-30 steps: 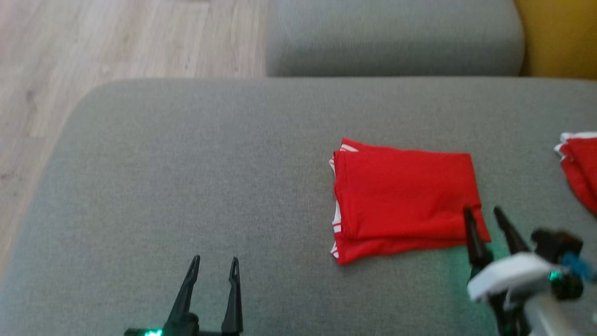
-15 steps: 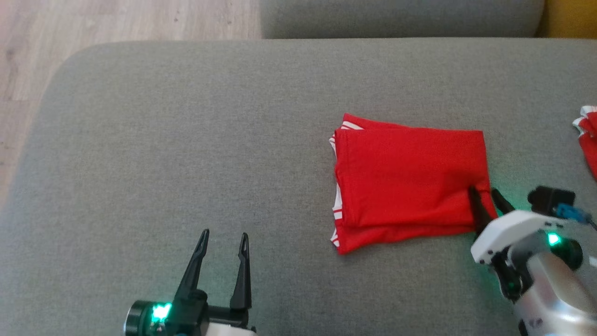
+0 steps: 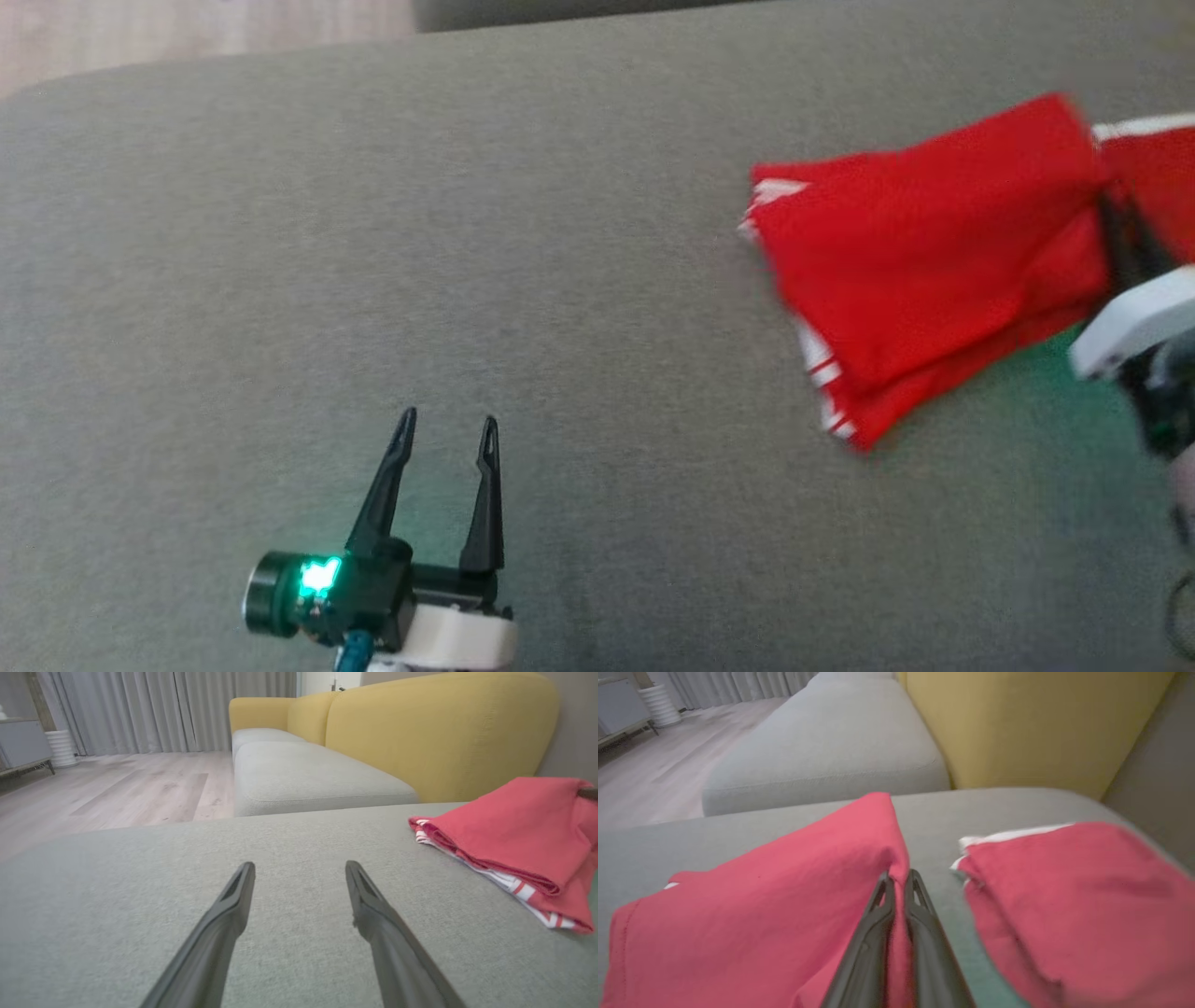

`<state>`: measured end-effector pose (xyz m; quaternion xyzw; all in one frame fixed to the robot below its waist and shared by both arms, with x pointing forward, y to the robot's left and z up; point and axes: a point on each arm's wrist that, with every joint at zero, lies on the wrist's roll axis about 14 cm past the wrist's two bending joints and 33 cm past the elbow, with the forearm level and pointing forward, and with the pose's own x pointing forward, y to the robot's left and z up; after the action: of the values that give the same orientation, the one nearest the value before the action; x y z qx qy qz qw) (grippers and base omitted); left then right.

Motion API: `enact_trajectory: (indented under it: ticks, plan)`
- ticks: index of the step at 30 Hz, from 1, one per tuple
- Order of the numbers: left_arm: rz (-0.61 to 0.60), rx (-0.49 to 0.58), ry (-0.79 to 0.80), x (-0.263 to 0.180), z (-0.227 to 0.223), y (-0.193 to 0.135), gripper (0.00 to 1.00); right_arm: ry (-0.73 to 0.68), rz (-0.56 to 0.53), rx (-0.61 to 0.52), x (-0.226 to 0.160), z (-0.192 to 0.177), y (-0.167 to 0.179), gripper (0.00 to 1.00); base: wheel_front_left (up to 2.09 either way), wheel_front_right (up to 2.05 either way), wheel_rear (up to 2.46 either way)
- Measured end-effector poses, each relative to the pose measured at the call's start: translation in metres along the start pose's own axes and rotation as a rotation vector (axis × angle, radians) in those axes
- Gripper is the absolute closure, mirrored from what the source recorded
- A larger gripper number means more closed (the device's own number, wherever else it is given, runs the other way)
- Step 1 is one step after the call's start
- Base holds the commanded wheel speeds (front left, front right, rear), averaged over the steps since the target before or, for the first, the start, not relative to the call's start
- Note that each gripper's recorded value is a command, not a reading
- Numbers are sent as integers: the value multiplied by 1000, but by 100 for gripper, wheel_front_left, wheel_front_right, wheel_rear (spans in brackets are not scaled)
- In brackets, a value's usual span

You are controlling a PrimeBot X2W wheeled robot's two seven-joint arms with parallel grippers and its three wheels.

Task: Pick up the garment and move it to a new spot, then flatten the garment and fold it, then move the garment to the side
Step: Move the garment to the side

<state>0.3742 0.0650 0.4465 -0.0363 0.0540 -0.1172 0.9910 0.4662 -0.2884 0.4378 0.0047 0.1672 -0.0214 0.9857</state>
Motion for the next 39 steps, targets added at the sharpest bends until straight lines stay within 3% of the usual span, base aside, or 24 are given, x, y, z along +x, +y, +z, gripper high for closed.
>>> enact_trajectory:
  ticks: [7,12,13,14,19,23,31,36,39]
  plan:
    - [-64,0,-15,31,-1,-14,0,-14,-172,-133,-12,34,-90,100,0,0,0]
    - [-71,-13,-1,44,-8,-14,0,-40,-277,-167,-23,60,-138,100,0,0,0]
    - [-72,-15,4,45,-11,-13,0,-50,-291,-176,-25,65,-144,77,0,0,0]
    - [-72,-17,8,46,-12,-13,0,-65,-302,-185,-25,70,-148,0,0,0,0]
    - [-50,-33,-14,49,-4,-6,0,-101,-302,-200,-18,81,-145,0,0,0,0]
    - [-28,-62,-35,44,6,1,0,-169,-234,-179,-11,86,-111,0,0,0,0]
    - [48,-112,-30,11,12,18,0,-133,41,-24,-33,11,22,0,0,0,0]
    - [110,-121,-32,-20,15,27,0,-151,234,90,-75,-20,109,0,0,0,0]
    - [127,-116,-62,-38,23,29,0,-149,324,95,-103,-35,144,0,0,0,0]
